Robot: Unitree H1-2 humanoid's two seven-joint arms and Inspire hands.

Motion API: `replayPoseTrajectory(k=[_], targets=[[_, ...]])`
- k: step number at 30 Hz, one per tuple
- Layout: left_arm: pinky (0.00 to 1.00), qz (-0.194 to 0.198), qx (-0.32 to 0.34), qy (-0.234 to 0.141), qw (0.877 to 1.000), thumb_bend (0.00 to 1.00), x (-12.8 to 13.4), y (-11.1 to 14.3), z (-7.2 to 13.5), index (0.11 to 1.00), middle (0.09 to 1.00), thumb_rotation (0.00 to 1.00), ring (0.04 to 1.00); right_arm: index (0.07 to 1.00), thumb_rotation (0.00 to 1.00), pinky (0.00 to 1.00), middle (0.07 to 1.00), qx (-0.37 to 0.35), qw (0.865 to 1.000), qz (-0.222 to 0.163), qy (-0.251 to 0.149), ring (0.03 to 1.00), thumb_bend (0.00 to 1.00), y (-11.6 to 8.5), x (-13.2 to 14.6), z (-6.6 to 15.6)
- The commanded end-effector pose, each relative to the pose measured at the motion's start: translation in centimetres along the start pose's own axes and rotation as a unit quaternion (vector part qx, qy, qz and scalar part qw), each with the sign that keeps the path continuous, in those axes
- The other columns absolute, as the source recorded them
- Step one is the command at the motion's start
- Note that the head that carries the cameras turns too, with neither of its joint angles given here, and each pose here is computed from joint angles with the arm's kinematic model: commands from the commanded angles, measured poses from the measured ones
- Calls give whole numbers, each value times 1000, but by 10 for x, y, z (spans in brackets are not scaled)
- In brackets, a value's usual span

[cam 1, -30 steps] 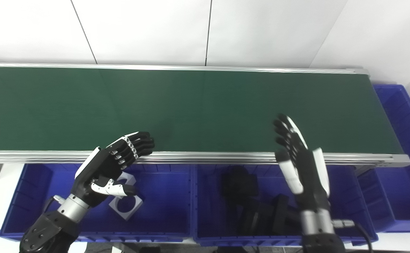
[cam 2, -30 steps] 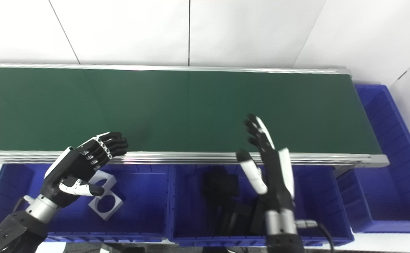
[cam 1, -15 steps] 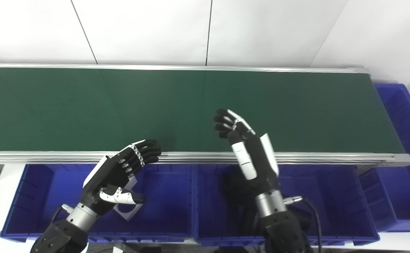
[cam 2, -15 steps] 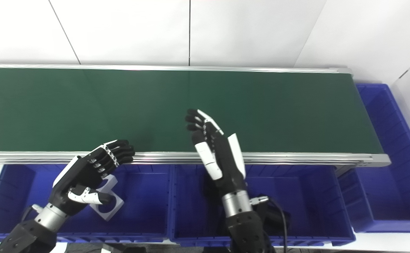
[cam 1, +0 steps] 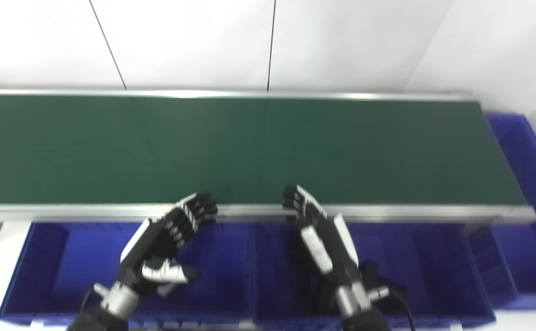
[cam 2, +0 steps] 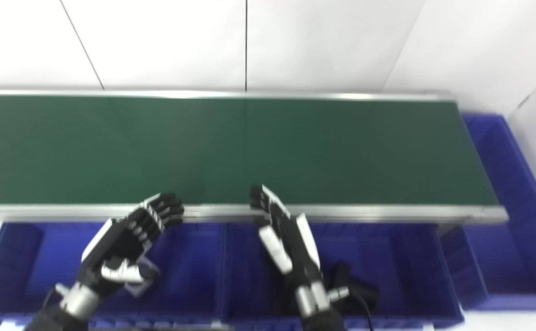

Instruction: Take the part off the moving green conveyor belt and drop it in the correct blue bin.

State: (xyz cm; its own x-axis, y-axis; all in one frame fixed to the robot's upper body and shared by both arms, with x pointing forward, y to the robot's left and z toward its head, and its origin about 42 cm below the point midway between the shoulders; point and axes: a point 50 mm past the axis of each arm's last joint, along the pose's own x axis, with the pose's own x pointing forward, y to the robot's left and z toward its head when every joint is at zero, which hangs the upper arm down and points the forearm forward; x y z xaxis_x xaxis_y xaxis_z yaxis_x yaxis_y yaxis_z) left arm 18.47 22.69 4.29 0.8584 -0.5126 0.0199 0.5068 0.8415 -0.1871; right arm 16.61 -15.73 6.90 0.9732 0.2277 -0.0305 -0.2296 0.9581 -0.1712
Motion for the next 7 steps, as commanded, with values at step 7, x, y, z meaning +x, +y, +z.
replayPoseTrajectory(k=[7], targets=[[848,-3,33,-35,999,981,6,4,-2,896,895,243,886,917,909,754,901,-17,998,17,-53,858,609,2,-1,9]])
